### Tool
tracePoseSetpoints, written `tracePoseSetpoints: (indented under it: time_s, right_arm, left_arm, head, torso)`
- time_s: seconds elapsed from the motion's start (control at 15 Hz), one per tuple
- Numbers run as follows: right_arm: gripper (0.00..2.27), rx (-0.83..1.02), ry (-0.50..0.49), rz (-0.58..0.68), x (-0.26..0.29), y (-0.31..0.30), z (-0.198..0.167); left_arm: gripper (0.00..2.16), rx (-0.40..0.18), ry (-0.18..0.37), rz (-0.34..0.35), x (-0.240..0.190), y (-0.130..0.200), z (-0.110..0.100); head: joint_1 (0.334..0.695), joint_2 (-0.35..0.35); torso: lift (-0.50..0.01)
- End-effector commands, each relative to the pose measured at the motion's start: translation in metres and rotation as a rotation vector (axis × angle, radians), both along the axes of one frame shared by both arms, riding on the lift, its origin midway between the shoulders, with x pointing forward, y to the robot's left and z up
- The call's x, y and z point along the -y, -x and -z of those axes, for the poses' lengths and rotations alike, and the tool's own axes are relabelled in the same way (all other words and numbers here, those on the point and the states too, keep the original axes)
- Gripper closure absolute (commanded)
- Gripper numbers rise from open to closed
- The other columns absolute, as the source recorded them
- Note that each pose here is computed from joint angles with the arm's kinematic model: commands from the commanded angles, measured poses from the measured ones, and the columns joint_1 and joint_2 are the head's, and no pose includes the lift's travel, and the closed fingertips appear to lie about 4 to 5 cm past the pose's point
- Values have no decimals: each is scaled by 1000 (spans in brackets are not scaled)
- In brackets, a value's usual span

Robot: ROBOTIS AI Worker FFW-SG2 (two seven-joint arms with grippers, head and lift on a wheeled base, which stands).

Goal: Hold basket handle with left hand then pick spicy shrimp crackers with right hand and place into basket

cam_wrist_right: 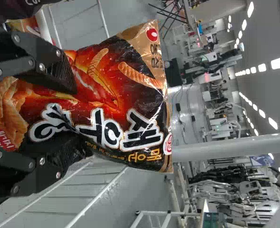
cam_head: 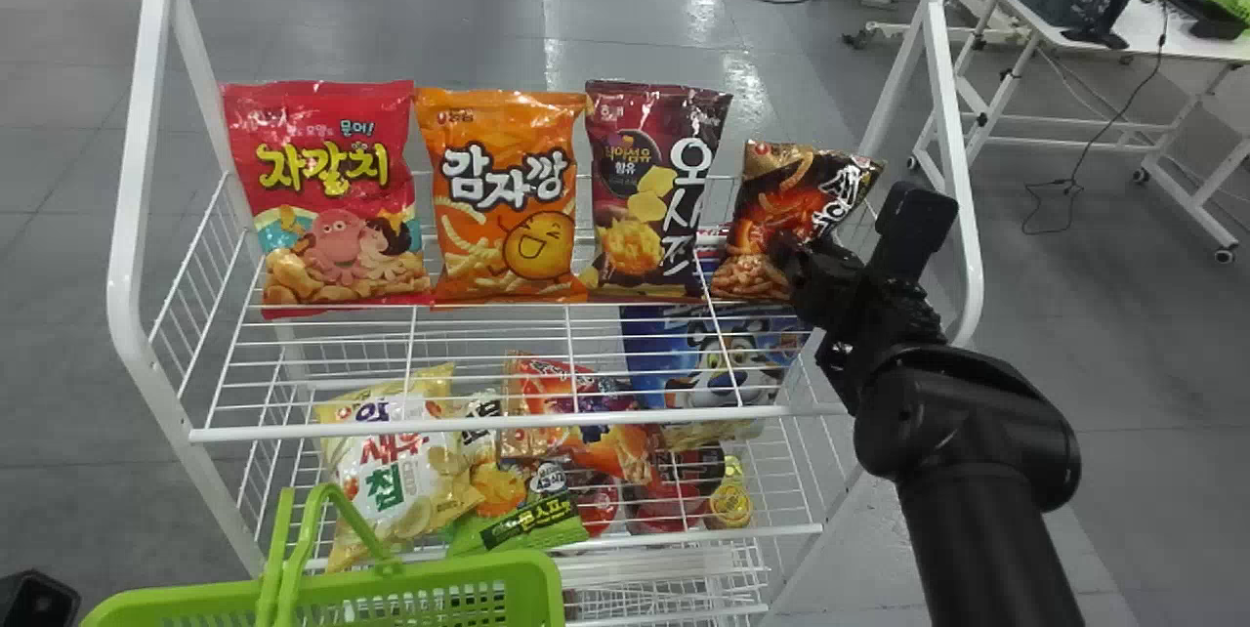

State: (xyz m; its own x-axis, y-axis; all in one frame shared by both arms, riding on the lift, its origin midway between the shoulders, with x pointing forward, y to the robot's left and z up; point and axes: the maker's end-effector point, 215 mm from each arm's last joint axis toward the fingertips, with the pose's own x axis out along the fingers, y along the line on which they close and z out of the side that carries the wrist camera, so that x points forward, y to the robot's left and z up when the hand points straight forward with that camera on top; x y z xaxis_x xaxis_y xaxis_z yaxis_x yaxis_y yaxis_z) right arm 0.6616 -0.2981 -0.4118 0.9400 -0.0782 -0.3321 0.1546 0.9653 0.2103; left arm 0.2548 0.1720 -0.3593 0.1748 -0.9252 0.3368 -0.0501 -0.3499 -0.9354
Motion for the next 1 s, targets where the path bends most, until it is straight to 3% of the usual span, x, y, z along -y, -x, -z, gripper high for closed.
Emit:
tracePoseSetpoints:
  time_s: [0.0, 0.07, 0.33, 0.93]
  right_arm:
    - [2132, -3, -15, 5, 2, 2, 1]
    - [2246, -1, -15, 11, 5, 3, 0]
    - [2253, 33, -5, 20, 11, 8, -15]
    - [2253, 11, -90, -44, -18, 25, -29]
  left_arm:
    - [2142, 2, 11, 2, 0, 0, -2]
    - [2142, 1, 11, 1, 0, 0, -2]
    - [2138, -4, 15, 0, 1, 0, -1]
    - [2142, -4, 20, -1, 1, -1, -2]
  head:
    - [695, -153]
    - [695, -154]
    - [695, -165]
    - [695, -148]
  torso:
    - [-7]
    - [-7]
    - [-7]
    - [-7]
